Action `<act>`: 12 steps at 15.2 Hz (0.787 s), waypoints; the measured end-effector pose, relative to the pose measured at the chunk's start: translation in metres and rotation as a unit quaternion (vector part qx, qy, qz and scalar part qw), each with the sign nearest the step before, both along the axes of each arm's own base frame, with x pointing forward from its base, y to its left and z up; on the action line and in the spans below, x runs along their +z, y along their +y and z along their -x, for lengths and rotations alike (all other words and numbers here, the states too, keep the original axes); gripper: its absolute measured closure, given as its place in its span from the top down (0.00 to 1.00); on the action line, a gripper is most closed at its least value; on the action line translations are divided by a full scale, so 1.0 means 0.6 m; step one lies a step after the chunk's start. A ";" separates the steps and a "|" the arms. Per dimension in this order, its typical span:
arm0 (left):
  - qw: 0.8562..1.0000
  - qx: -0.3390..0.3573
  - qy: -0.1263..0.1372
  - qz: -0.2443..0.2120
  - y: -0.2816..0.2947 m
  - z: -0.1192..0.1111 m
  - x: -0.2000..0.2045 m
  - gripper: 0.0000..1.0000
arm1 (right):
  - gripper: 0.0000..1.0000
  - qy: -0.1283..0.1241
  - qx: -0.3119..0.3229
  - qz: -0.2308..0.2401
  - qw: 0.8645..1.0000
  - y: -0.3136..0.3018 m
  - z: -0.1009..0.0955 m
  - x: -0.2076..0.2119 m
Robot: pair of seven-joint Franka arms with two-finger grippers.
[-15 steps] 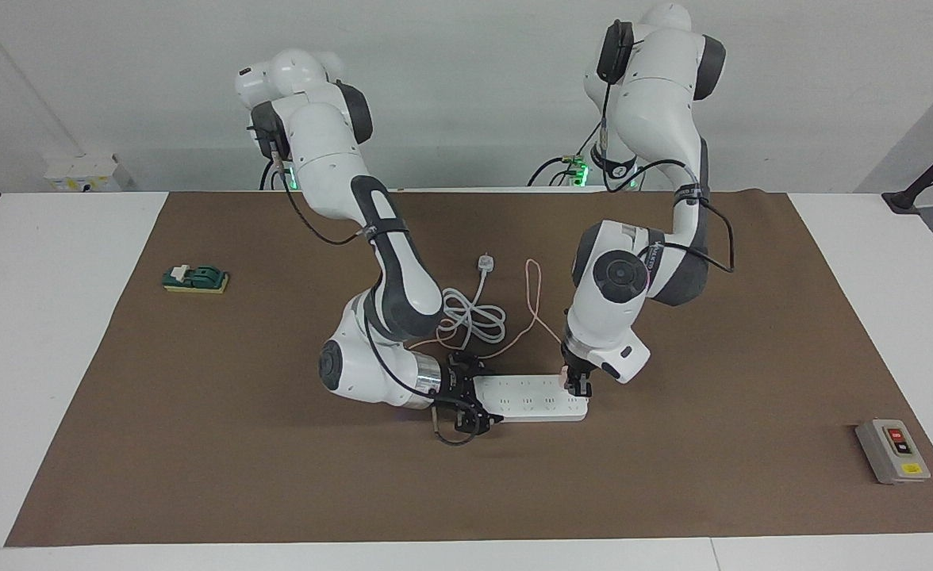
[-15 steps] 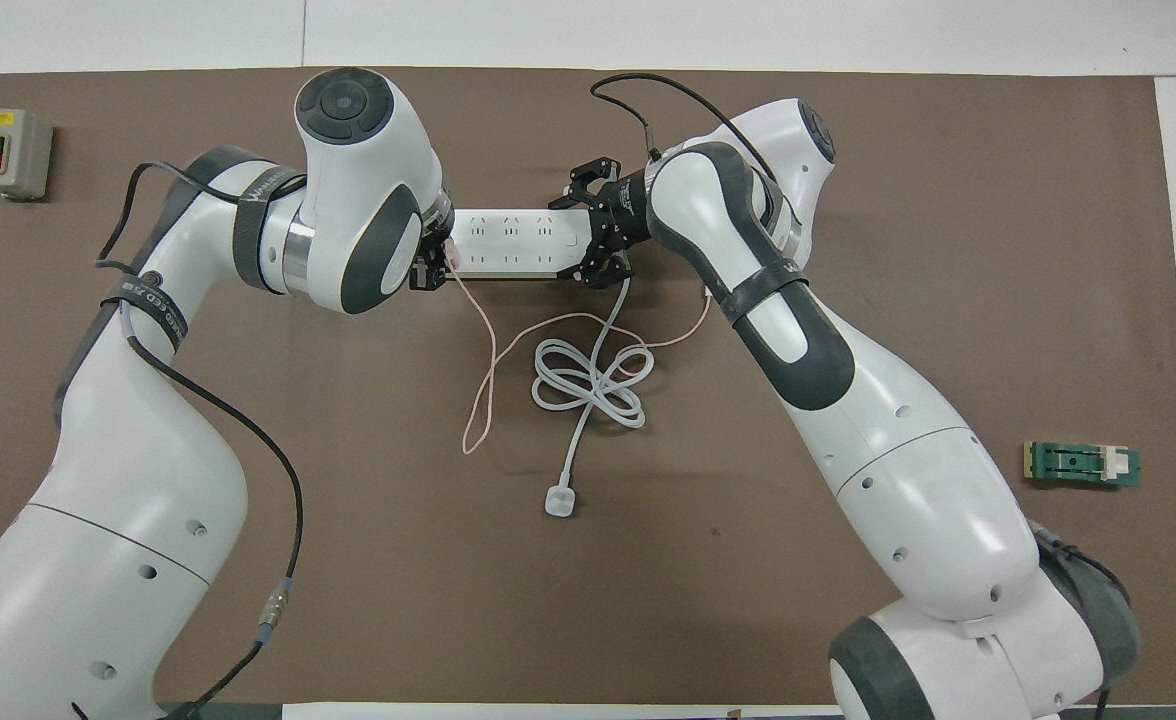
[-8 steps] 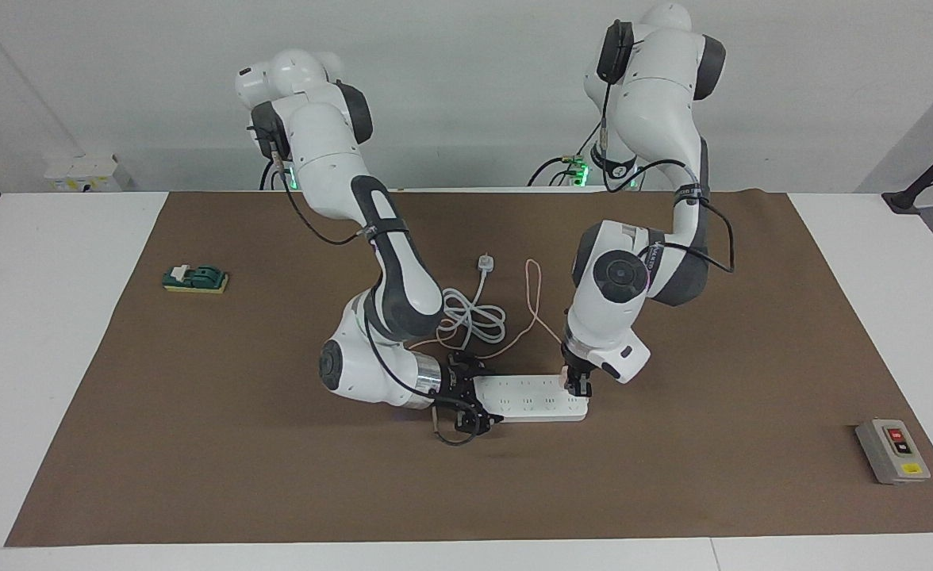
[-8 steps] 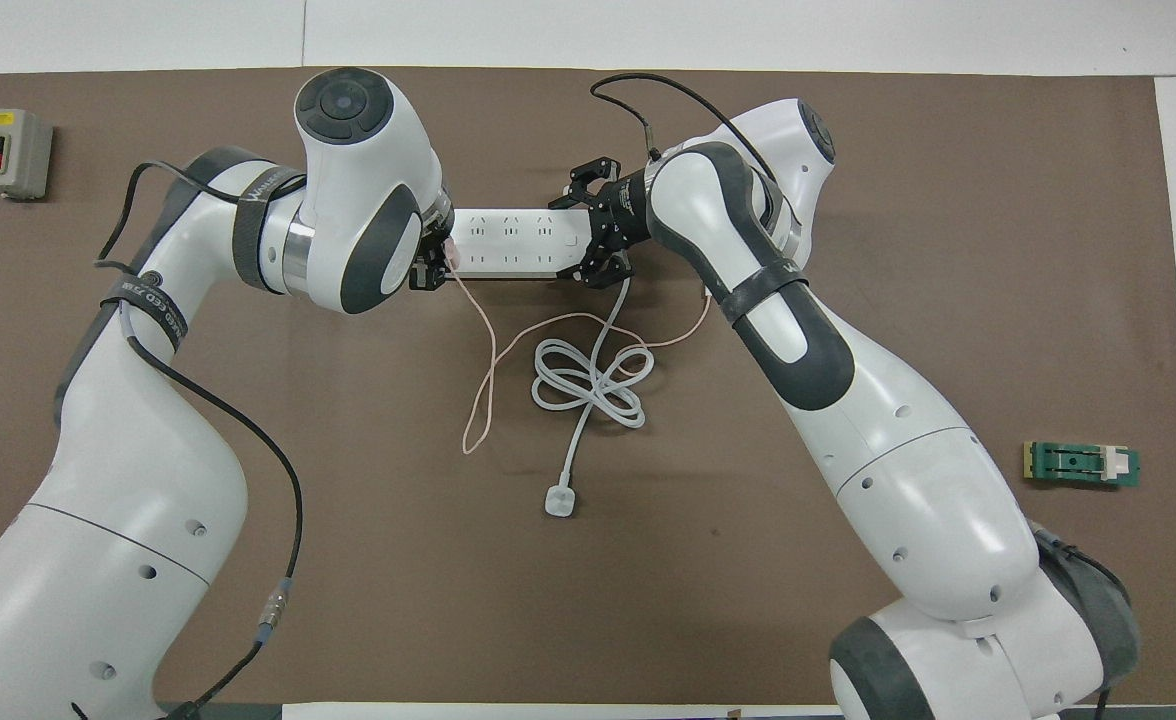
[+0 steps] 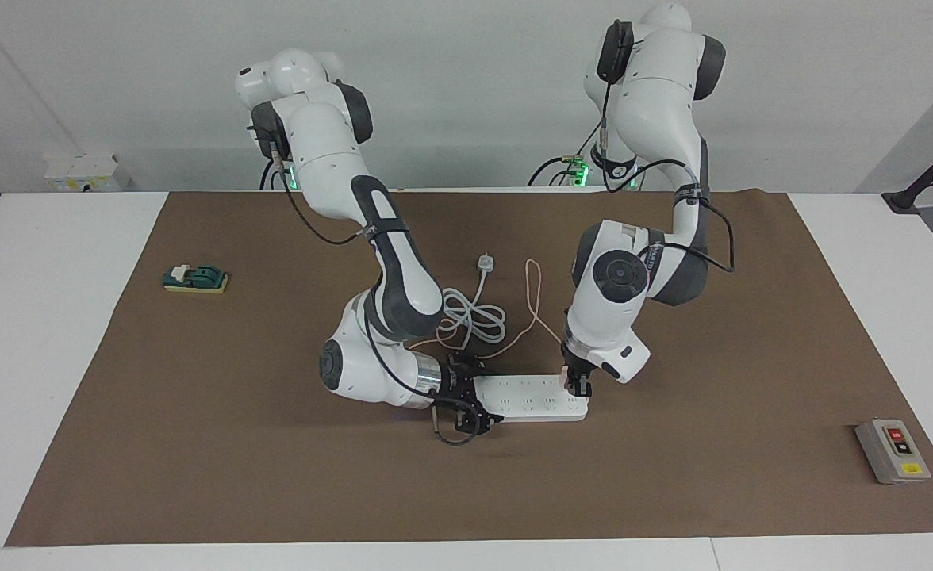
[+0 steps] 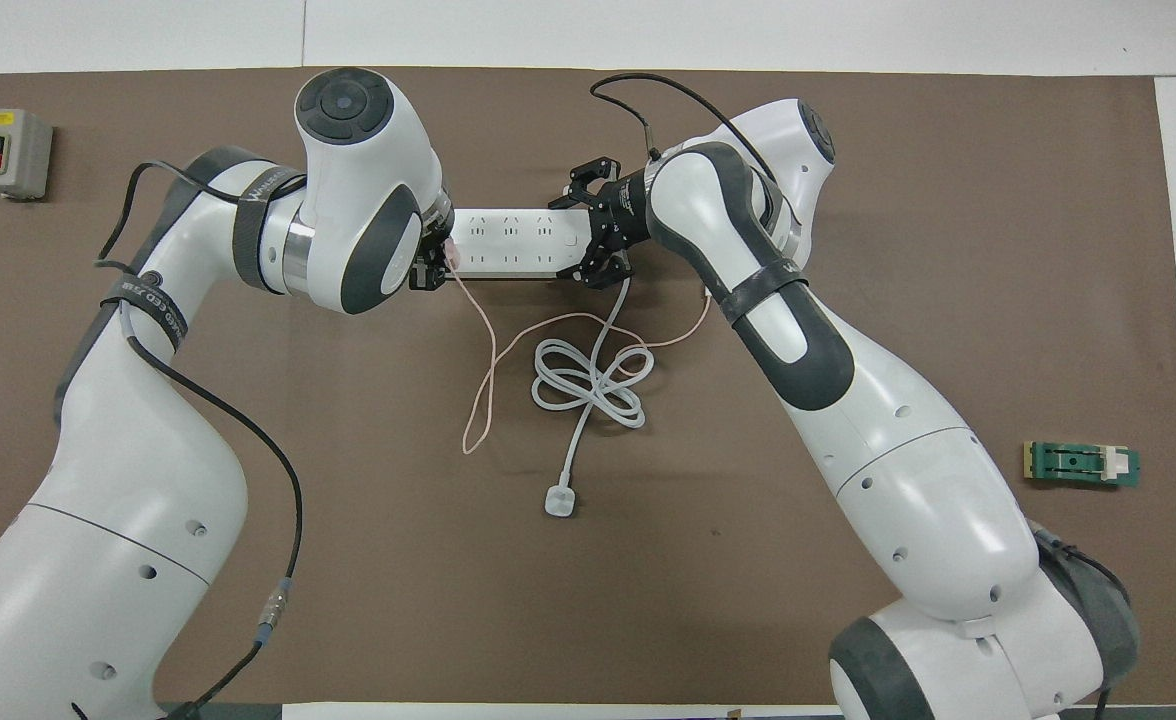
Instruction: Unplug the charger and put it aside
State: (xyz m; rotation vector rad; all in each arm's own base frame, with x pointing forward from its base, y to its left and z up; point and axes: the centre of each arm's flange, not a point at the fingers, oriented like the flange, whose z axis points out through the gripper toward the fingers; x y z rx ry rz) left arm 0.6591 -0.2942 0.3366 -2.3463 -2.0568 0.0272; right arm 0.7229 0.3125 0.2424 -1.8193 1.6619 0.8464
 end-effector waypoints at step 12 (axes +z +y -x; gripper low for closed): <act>1.000 -0.003 -0.001 -0.002 -0.002 0.001 0.000 0.29 | 0.93 0.000 0.000 0.000 1.000 0.000 0.000 0.000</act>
